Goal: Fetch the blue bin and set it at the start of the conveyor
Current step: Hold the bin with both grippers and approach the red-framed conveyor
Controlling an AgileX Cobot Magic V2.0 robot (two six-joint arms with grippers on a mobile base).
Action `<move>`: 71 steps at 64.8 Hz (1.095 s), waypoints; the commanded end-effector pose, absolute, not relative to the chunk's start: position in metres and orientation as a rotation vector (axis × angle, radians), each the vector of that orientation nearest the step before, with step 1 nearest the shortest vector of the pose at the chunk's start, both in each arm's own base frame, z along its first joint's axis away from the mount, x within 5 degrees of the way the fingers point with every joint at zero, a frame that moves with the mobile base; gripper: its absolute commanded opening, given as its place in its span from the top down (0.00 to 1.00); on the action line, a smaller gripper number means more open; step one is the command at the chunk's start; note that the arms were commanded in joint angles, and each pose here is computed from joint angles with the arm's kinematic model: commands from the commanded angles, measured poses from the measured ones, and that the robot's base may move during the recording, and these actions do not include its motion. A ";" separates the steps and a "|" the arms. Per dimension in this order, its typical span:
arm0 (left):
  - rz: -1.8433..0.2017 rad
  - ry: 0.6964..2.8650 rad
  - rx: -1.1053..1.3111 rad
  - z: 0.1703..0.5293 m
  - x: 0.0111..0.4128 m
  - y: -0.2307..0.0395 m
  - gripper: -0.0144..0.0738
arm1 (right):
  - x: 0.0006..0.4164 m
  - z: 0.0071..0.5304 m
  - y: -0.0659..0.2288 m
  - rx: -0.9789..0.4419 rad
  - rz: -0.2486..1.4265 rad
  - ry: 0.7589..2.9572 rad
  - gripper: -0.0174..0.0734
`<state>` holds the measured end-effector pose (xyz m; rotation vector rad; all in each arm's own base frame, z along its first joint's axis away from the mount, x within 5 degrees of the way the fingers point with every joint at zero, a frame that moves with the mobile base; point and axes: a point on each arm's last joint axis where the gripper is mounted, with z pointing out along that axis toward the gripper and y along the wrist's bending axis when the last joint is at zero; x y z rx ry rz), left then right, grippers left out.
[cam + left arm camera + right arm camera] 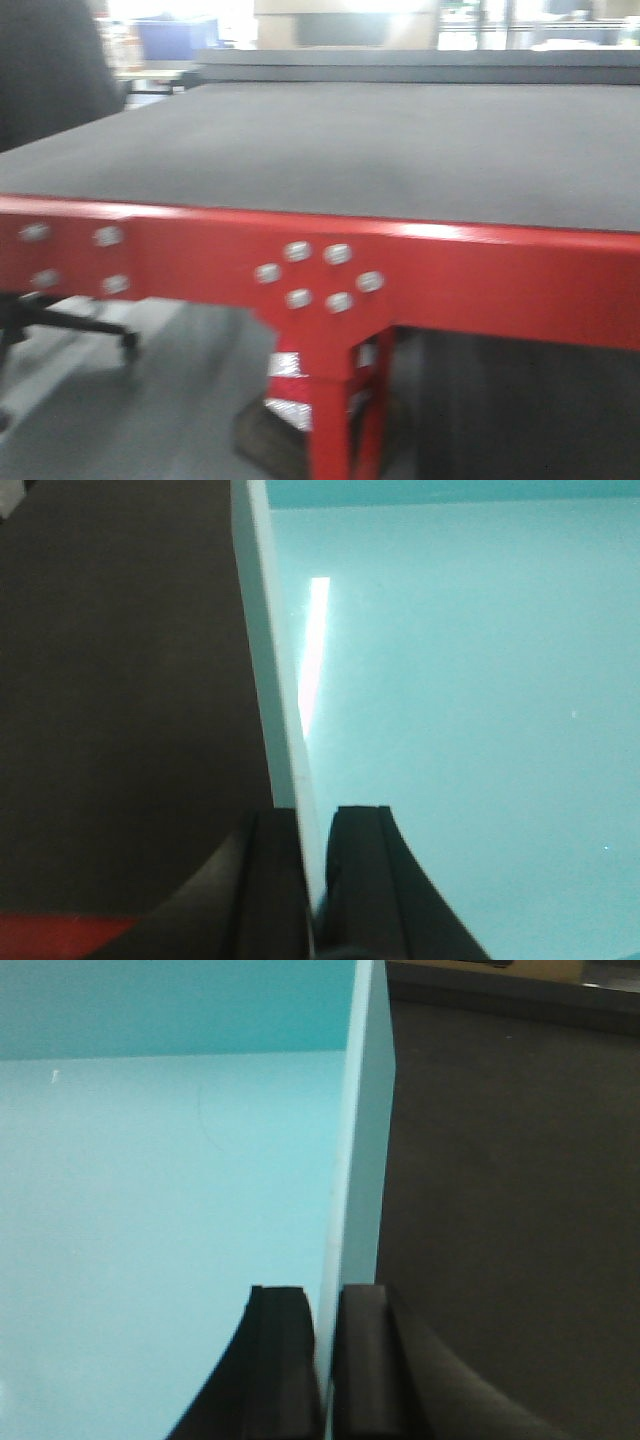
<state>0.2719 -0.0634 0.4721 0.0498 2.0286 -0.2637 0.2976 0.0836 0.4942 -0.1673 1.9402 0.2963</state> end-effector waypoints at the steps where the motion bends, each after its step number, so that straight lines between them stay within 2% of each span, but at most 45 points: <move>1: -0.238 1.972 0.057 0.481 0.269 -0.060 0.96 | 0.293 0.508 0.077 -0.173 0.252 1.847 0.98; 71: -0.238 1.972 0.057 0.481 0.269 -0.060 0.96 | 0.293 0.508 0.077 -0.173 0.252 1.847 0.98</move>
